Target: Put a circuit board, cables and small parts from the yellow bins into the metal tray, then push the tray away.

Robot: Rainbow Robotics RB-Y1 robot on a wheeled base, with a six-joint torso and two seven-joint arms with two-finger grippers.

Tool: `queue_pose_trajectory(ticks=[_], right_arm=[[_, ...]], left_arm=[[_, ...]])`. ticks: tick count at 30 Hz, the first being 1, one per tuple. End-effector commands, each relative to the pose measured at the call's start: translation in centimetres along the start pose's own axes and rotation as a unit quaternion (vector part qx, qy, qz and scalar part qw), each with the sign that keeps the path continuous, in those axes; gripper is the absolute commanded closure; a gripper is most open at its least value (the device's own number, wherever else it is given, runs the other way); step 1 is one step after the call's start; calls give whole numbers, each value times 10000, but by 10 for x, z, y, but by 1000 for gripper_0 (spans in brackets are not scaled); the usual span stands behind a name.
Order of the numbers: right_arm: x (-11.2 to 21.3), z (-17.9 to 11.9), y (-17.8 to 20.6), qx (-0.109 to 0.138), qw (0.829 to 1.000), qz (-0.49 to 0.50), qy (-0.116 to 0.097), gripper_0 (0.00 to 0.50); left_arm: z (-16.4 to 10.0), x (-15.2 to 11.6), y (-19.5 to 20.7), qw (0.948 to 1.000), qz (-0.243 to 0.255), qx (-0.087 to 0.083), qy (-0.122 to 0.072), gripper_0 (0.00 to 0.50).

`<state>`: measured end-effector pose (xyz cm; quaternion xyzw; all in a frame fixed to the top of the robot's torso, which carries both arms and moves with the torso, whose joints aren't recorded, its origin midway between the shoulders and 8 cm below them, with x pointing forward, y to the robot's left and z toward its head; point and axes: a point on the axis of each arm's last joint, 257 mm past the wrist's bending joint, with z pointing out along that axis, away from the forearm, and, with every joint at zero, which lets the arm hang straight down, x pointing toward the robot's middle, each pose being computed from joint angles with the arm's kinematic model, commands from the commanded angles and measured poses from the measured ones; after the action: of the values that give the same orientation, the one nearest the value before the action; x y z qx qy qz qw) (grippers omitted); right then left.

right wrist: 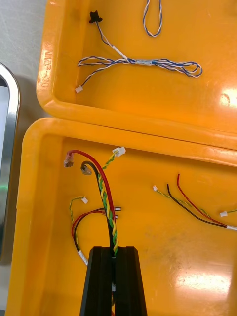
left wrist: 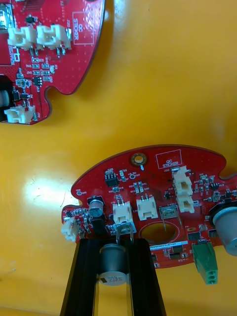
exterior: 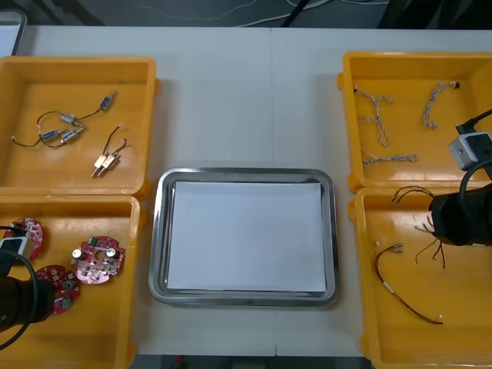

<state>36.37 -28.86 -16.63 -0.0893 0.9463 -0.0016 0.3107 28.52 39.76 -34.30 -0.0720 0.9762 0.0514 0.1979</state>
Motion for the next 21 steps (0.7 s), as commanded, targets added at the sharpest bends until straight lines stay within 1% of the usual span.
queue_pose_trajectory(ticks=[1, 2, 3, 4, 6, 7, 8, 10, 13, 15, 18, 21], right_arm=[[-8, -3, 3, 17, 10000, 31, -89, 500], [-8, -3, 3, 17, 10000, 31, -89, 500], [-8, -3, 3, 17, 10000, 31, -89, 500], [-8, -3, 3, 17, 10000, 31, -89, 500], [-8, -3, 3, 17, 10000, 31, -89, 500], [-8, -3, 3, 17, 10000, 31, -89, 500], [-8, -3, 3, 17, 10000, 31, -89, 500], [-8, -3, 3, 17, 10000, 31, -89, 500], [-8, -3, 3, 17, 10000, 31, -89, 500], [-8, -3, 3, 17, 10000, 31, -89, 500], [-8, -3, 3, 17, 10000, 31, -89, 500], [-8, -3, 3, 17, 10000, 31, -89, 500]], left_arm=[[-8, -13, 21, 9988, 410, -194, -163, 299], [-9, -14, 21, 9988, 412, -191, -166, 241], [-8, -12, 22, 9989, 411, -191, -154, 196], [-9, -13, 22, 9988, 413, -190, -164, 169], [-8, -10, 23, 9988, 431, -182, -139, 99], [-9, -10, 24, 9988, 437, -192, -140, 86], [-10, -10, 24, 9987, 458, -190, -143, 76], [-14, -10, 24, 9985, 488, -185, -139, 74], [-26, -3, 25, 9987, 483, -184, 0, 76], [-40, 2, 24, 9986, 492, -177, 84, 77], [-56, 6, 19, 9984, 516, -161, 157, 75], [-69, 6, 12, 9990, 396, -138, 158, 76]])
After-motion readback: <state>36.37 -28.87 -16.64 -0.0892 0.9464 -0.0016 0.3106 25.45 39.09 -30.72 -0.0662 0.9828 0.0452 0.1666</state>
